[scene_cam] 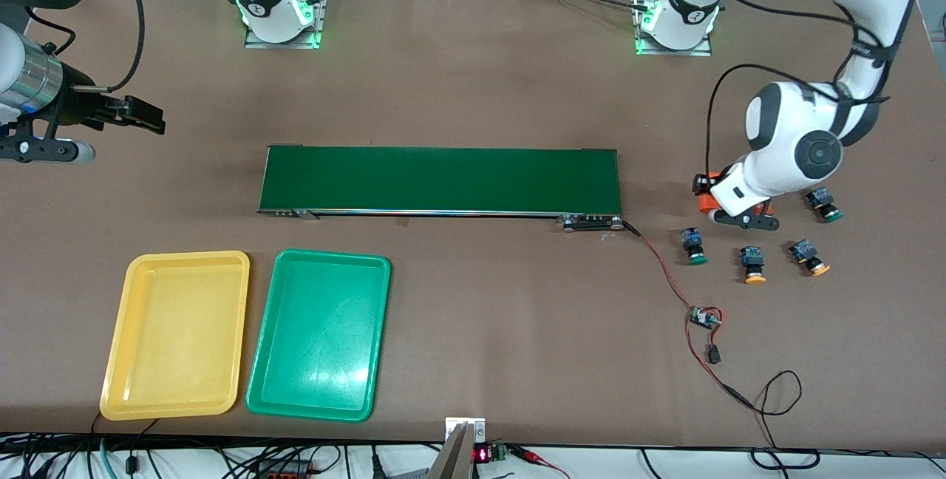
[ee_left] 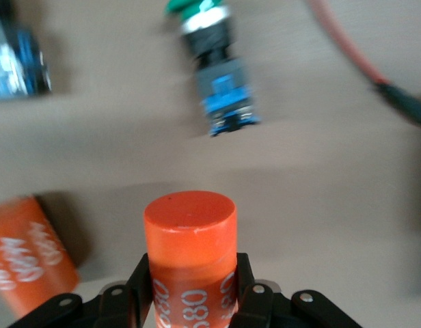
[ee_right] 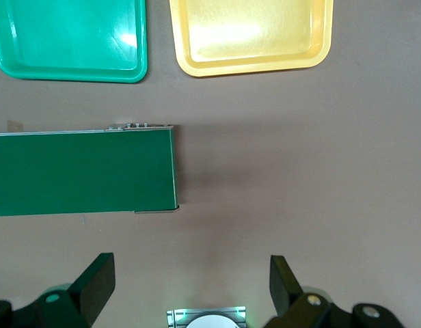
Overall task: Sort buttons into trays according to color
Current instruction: 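Carry the battery with the left gripper onto the conveyor and release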
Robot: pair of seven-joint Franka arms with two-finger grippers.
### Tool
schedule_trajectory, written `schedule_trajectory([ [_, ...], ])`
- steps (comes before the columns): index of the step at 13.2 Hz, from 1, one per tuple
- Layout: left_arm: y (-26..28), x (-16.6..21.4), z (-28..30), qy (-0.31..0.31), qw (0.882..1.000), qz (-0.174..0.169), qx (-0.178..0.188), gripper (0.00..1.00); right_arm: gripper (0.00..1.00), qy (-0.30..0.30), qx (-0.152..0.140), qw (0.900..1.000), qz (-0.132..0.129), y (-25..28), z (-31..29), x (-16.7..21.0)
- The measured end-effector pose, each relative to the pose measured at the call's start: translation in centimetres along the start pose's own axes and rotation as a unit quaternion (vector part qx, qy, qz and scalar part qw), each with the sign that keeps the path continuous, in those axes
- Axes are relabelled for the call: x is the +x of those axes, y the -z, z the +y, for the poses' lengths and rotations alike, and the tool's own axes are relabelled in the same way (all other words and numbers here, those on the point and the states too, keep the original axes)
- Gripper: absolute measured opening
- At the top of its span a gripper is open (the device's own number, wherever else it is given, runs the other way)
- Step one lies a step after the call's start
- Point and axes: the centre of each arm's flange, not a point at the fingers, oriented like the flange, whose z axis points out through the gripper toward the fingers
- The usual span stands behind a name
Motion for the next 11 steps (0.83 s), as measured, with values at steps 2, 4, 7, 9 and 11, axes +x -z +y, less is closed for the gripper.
schedule_trajectory([
  [2,4.7,0.9,1.6,-0.11,0.994,-0.009,0.0,0.5,1.0,0.0,0.0,1.0,0.001,0.0,-0.1,0.0],
  [4,7.0,1.6,5.6,-0.212,0.976,-0.039,-0.01,0.5,1.0,0.001,0.0,1.0,0.001,0.0,-0.1,0.0],
  [7,7.2,2.0,17.3,-0.345,0.938,-0.038,-0.01,0.5,1.0,0.001,0.0,1.0,0.002,0.0,-0.1,0.0],
  [9,6.1,2.3,22.1,-0.43,0.902,-0.018,-0.014,0.5,1.0,0.001,0.0,1.0,0.003,0.0,-0.1,0.1],
  [11,4.0,2.8,24.0,-0.496,0.868,-0.015,-0.027,0.5,1.0,0.001,0.0,1.0,0.003,0.1,-0.1,0.1],
])
